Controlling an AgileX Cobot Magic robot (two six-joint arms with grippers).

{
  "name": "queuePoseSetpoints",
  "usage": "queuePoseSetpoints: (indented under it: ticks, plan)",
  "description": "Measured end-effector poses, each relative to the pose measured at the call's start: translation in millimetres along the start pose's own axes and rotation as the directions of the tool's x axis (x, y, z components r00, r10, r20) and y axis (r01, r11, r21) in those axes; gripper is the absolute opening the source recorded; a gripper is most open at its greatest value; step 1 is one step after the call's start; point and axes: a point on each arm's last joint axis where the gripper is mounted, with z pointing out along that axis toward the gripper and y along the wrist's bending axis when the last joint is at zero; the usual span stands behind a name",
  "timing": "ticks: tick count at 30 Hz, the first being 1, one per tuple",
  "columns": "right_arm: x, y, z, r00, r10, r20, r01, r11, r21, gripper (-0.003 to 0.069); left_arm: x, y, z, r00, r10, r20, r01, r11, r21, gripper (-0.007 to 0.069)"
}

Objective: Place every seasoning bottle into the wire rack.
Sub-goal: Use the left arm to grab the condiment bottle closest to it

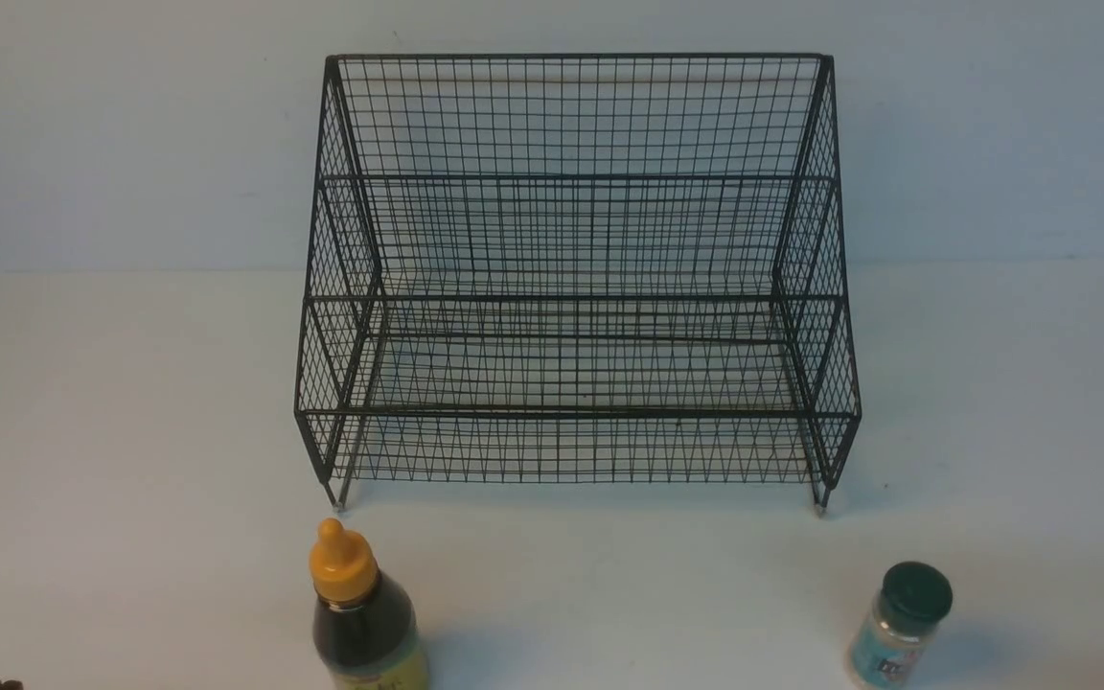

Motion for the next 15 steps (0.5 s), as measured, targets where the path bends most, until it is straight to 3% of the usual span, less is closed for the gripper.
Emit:
queuePoseSetpoints:
  ticks: [9, 10, 11, 12, 15]
  plan:
    - [0, 0, 0, 1.000, 0.000, 0.000, 0.000, 1.000, 0.000, -0.0015, 0, 0, 0, 1.000, -0.003, 0.000, 0.003, 1.000, 0.000, -0.0005]
    - [0, 0, 0, 1.000, 0.000, 0.000, 0.000, 1.000, 0.000, -0.0015, 0, -1, 0, 0.999, -0.032, 0.000, 0.032, 0.999, 0.043, -0.0005]
    - [0, 0, 0, 1.000, 0.000, 0.000, 0.000, 1.000, 0.000, -0.0015, 0, -2, 0, 0.996, -0.088, -0.001, 0.088, 0.996, 0.022, -0.0005]
    - [0, 0, 0, 1.000, 0.000, 0.000, 0.000, 1.000, 0.000, -0.0015, 0, -3, 0, 0.992, -0.125, -0.002, 0.125, 0.990, 0.061, -0.0005]
    - [0, 0, 0, 1.000, 0.000, 0.000, 0.000, 1.000, 0.000, -0.0015, -2, -11, -1, 0.879, -0.475, -0.038, 0.476, 0.872, 0.114, -0.0005]
